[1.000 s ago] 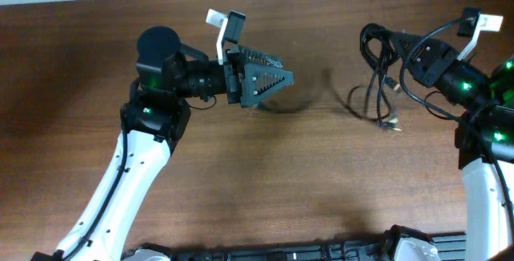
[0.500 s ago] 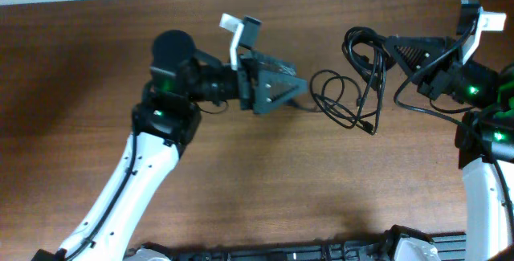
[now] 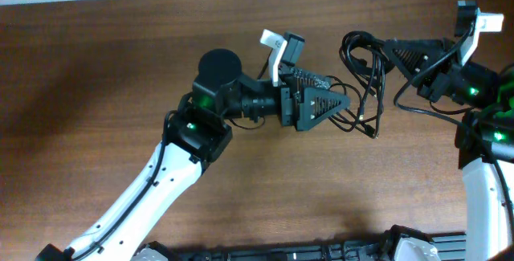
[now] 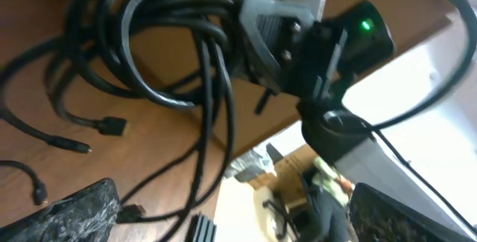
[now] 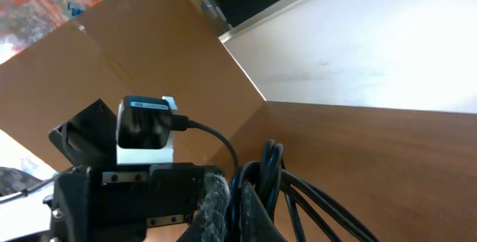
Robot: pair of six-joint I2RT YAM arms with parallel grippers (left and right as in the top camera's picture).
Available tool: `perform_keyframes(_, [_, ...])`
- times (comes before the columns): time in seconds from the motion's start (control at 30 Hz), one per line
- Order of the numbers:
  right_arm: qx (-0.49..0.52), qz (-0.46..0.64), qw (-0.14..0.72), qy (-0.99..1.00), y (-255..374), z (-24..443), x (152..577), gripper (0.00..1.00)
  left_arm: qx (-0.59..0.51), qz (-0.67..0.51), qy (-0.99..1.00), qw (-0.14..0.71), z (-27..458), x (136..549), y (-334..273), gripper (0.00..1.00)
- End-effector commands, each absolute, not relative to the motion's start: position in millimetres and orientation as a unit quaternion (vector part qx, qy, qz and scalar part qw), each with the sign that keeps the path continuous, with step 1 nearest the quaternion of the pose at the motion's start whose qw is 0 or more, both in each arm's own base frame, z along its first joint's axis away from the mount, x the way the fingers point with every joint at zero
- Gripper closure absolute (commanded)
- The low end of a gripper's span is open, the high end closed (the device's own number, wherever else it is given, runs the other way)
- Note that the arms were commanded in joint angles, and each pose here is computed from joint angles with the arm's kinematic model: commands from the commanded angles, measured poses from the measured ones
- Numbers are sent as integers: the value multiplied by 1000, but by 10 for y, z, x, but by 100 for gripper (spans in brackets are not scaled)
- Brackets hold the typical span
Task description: Untangle cables
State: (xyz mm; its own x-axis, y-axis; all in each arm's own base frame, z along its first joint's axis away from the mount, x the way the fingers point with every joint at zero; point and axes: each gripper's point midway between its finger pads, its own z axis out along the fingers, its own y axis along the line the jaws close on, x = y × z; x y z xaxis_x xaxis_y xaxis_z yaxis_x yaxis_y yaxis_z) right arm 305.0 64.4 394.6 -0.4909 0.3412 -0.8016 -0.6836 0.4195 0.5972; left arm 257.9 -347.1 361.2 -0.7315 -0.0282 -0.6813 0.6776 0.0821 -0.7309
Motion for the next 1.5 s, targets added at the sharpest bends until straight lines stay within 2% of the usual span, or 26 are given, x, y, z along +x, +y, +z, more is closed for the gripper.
perform_keyframes(0.0, [-103, 547, 463, 689, 655, 3992, 3007, 96, 174, -628, 697, 299, 3678, 2748, -3461, 1])
perform_keyframes(0.1, [-60, 573, 431, 694, 651, 3993, 3013, 96, 142, -630, 704, 296, 3687, 2813, -3449, 1])
perform_keyframes(0.33, [-9, 603, 388, 697, 651, 3993, 3014, 96, 157, -649, 682, 298, 3824, 2680, -3557, 0])
perform_keyframes(0.57, [6, 604, 389, 695, 630, 3998, 3046, 96, 174, -657, 676, 285, 3839, 2524, -3666, 10])
perform_keyframes(0.67, [12, 607, 384, 695, 630, 4000, 3045, 96, 174, -657, 676, 285, 3838, 2517, -3671, 10])
perform_keyframes(1.03, [22, 624, 377, 684, 640, 4150, 3019, 96, 132, -633, 703, 295, 3706, 2676, -3637, 6])
perform_keyframes(1.47, [21, 630, 361, 687, 665, 4142, 2979, 96, 89, -635, 696, 325, 3800, 2843, -3599, 11])
